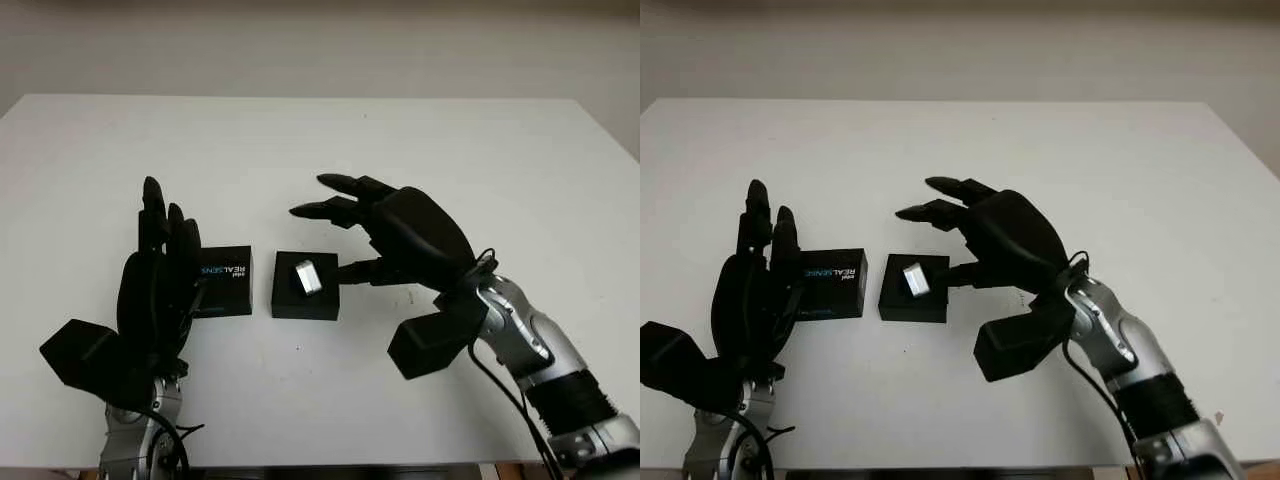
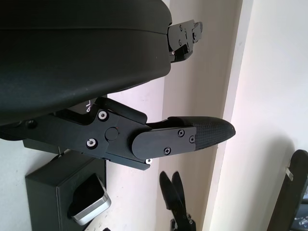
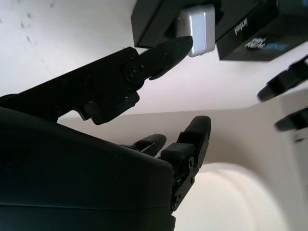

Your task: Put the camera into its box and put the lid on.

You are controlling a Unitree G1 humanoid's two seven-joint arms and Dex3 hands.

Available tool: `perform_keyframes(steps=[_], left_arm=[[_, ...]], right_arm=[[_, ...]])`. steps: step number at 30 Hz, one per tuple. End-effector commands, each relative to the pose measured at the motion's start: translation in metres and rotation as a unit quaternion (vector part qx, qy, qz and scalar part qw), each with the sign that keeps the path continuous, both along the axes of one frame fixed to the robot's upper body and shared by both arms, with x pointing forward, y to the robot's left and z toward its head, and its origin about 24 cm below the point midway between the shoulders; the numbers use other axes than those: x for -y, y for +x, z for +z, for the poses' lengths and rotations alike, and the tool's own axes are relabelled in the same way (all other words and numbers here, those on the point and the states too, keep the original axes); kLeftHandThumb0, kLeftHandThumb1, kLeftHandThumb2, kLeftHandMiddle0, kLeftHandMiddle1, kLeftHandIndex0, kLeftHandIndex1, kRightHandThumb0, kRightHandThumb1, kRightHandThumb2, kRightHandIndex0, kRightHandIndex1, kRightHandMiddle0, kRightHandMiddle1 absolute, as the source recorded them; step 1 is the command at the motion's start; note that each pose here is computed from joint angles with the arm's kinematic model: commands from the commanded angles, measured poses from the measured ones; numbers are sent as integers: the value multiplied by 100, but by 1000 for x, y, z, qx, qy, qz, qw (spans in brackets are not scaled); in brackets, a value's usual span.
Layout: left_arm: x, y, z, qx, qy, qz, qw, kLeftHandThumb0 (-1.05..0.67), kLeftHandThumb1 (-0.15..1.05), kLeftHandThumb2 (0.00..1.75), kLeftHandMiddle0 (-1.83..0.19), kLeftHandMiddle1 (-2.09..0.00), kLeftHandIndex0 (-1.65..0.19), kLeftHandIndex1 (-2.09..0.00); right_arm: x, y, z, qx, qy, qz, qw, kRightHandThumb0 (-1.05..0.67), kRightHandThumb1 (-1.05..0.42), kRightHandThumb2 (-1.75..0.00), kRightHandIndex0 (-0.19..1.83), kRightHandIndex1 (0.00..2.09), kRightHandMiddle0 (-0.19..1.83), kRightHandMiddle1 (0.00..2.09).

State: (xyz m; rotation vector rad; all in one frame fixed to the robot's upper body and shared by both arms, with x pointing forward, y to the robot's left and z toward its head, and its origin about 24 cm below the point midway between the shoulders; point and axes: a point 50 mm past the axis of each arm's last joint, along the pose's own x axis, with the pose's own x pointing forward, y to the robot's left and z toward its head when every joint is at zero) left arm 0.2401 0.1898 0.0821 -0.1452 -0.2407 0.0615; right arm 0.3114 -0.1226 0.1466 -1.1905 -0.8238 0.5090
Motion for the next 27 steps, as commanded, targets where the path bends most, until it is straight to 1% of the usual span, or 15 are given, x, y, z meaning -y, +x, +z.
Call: perform_keyframes(steps=[1, 6, 11, 19, 27], left_arm=[[1, -1, 2, 5, 5, 0, 1000, -66, 105, 48, 19, 0, 19, 0], [3, 0, 1, 5, 4, 0, 1000, -66, 105, 48, 19, 0, 19, 0], [4, 1, 1, 4, 6, 0, 1000, -66, 105, 48, 19, 0, 19, 0], [6, 3, 1, 3, 5, 2, 1000, -67, 105, 47, 19, -1, 19, 0], [7, 4, 1, 5, 6, 1, 1000, -66, 105, 48, 19, 0, 19, 0]], right_arm=[[0, 5, 11, 18, -29, 24, 999, -40, -81, -6, 36, 27, 38, 54], [1, 13, 21, 44, -88, 74, 992, -38, -82, -6, 36, 27, 40, 56], [0, 18, 25, 73, -144, 103, 982, -31, -83, -6, 37, 25, 44, 56], [-1, 26, 29, 99, -208, 127, 965, -22, -83, -6, 36, 19, 44, 52], [-7, 35, 26, 139, -243, 140, 950, -27, -82, -5, 39, 16, 43, 48]])
